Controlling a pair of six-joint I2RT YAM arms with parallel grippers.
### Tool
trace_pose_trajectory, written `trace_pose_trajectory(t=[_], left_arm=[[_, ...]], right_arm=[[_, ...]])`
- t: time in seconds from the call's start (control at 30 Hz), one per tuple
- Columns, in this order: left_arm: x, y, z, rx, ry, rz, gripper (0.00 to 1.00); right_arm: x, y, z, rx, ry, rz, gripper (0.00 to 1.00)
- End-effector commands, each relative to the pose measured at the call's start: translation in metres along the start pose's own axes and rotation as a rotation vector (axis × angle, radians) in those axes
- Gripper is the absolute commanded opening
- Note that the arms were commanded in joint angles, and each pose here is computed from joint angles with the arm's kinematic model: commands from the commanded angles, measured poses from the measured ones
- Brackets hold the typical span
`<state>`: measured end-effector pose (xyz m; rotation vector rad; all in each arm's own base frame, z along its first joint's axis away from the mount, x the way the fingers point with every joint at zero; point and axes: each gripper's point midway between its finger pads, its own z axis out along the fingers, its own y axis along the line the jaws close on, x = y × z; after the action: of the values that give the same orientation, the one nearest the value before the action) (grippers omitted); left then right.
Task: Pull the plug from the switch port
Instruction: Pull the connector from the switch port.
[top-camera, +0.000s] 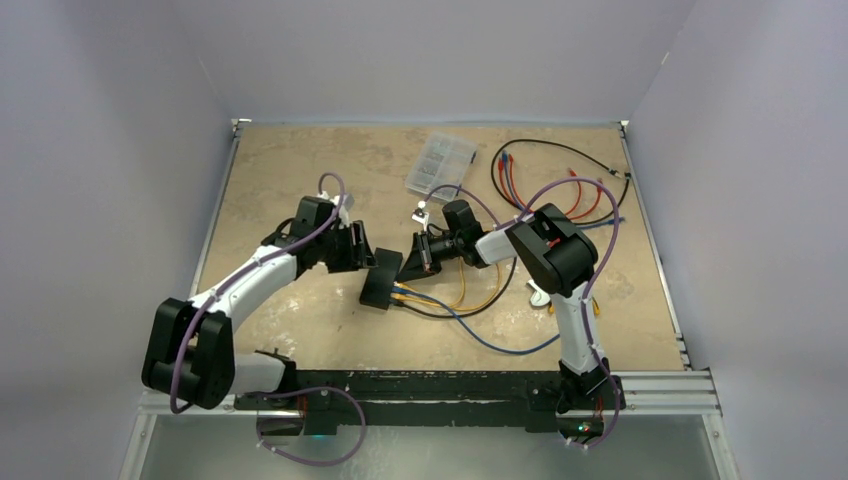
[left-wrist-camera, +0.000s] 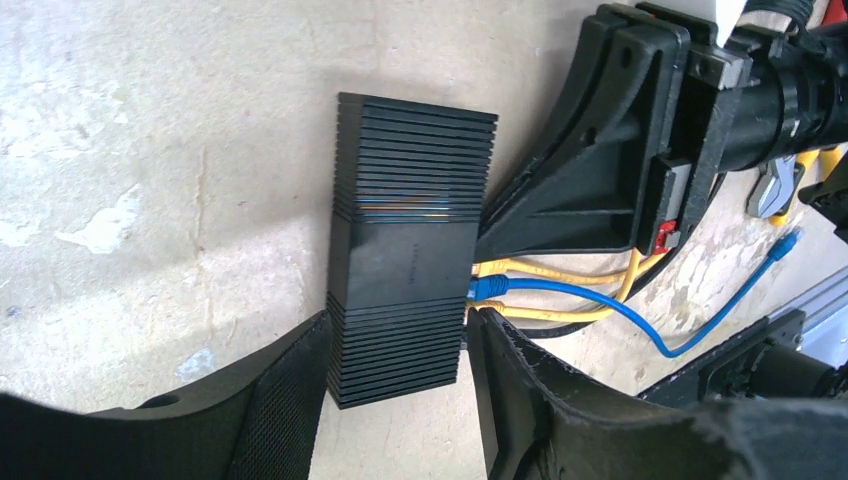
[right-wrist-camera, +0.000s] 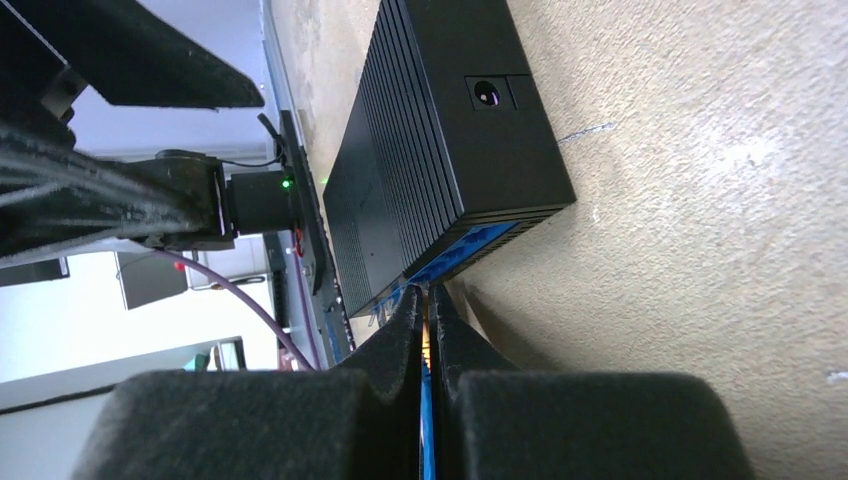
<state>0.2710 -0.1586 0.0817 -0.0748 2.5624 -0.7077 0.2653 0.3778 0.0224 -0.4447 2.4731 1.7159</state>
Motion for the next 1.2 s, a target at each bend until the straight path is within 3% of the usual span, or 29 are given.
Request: trace_pose_trajectory(t=[0.0, 0.43, 0.83, 1.17], left_arm=[[-0.002, -0.013, -0.004, -0.03, -0.01, 0.089, 0.53], [0.024, -0.008, 0.014, -0.303, 0.023, 0.293, 0.5], [0.036, -0.042, 0.024, -0.26, 0.02, 0.428, 0.51], [0.043, -0.022, 0.034, -0.436, 0.045, 0.479, 0.42]], right_arm=[[0.008, -0.027, 0.007, 0.083, -0.001, 0.019, 0.0], [0.008, -0.027, 0.006, 0.092, 0.001, 0.013, 0.0], [0.009, -0.028, 0.007, 0.089, 0.005, 0.014, 0.0], [0.009, -0.027, 0.006, 0.09, 0.011, 0.01, 0.0]])
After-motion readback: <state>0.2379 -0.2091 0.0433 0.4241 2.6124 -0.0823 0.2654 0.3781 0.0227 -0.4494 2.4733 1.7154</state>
